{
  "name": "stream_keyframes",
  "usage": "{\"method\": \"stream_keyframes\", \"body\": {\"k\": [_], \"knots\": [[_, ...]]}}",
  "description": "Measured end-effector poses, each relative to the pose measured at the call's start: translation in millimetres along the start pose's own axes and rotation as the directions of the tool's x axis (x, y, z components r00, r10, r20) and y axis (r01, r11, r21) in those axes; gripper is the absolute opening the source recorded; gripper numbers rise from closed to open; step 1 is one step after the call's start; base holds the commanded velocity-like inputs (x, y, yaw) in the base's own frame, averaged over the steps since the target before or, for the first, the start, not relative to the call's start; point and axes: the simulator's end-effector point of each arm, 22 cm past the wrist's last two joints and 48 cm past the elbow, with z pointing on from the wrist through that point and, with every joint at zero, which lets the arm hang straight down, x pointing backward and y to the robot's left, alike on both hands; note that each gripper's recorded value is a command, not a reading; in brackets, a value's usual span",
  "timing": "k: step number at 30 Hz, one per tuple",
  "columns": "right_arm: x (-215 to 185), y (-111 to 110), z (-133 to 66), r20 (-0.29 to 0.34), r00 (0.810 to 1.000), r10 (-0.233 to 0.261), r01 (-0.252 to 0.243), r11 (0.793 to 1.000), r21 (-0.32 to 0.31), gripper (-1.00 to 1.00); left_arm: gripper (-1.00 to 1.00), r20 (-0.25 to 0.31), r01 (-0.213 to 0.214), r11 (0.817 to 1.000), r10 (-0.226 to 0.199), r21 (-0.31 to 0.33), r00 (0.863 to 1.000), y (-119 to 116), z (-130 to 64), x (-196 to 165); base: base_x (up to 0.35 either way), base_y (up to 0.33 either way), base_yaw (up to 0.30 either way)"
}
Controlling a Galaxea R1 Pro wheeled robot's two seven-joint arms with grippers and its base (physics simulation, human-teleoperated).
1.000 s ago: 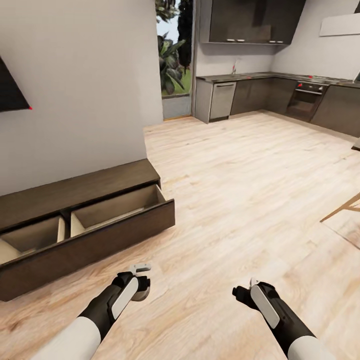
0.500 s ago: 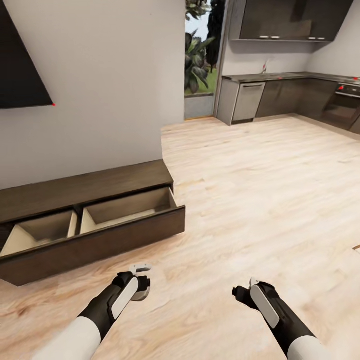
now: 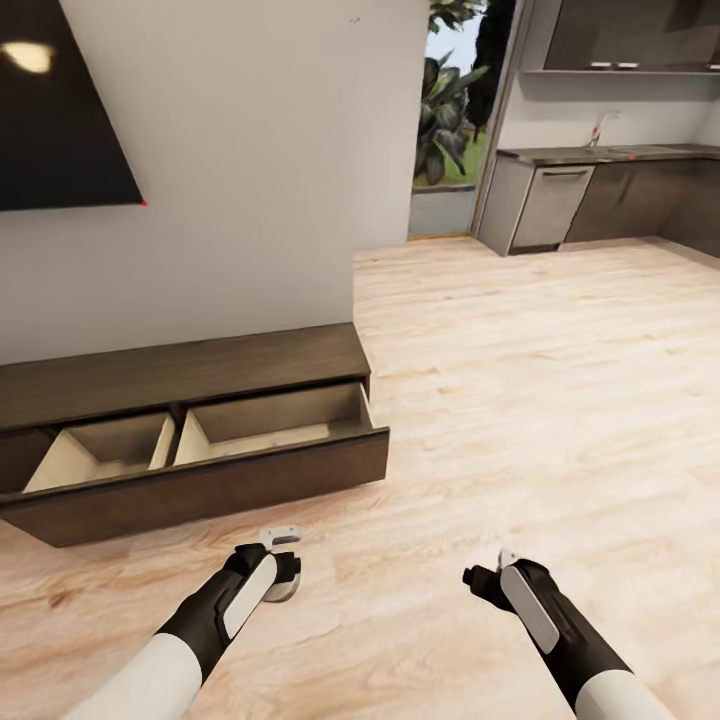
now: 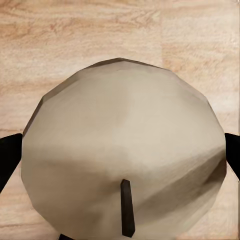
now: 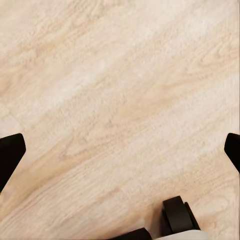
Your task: Place each of the two pumpkins and all three candles from the living room inside a cabinet in the living room (use any cabinet), then make sure every cabinet is closed, and position the cauldron so it is next to a table in the living room.
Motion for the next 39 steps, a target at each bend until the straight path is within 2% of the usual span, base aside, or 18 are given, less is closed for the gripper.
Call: {"method": "stream_keyframes", "body": {"k": [11,28,39], "knots": [[-0.2,0.3,0.8,0.000,1.000,0.001,-0.001,1.000,-0.002,1.00,-1.00,-0.003,0.002,1.000,-0.002,0.001,1.000,-0.3,1.2,1.2,0.087,-0.294,0.043],[-0.8,-2.0,0.7,0.000,1.000,0.003,-0.003,1.000,0.000,1.00,-1.00,-0.002,0.001,1.000,-0.001,0.000,1.000,0.3,1.0,0.8,0.081,-0.215,0.267],[-0.1,0.1,0.5,0.000,1.000,0.001,-0.001,1.000,-0.003,1.00,-1.00,-0.001,0.000,1.000,0.000,0.000,1.000,-0.1,0.7,0.6,0.229,-0.125,0.020]]}}
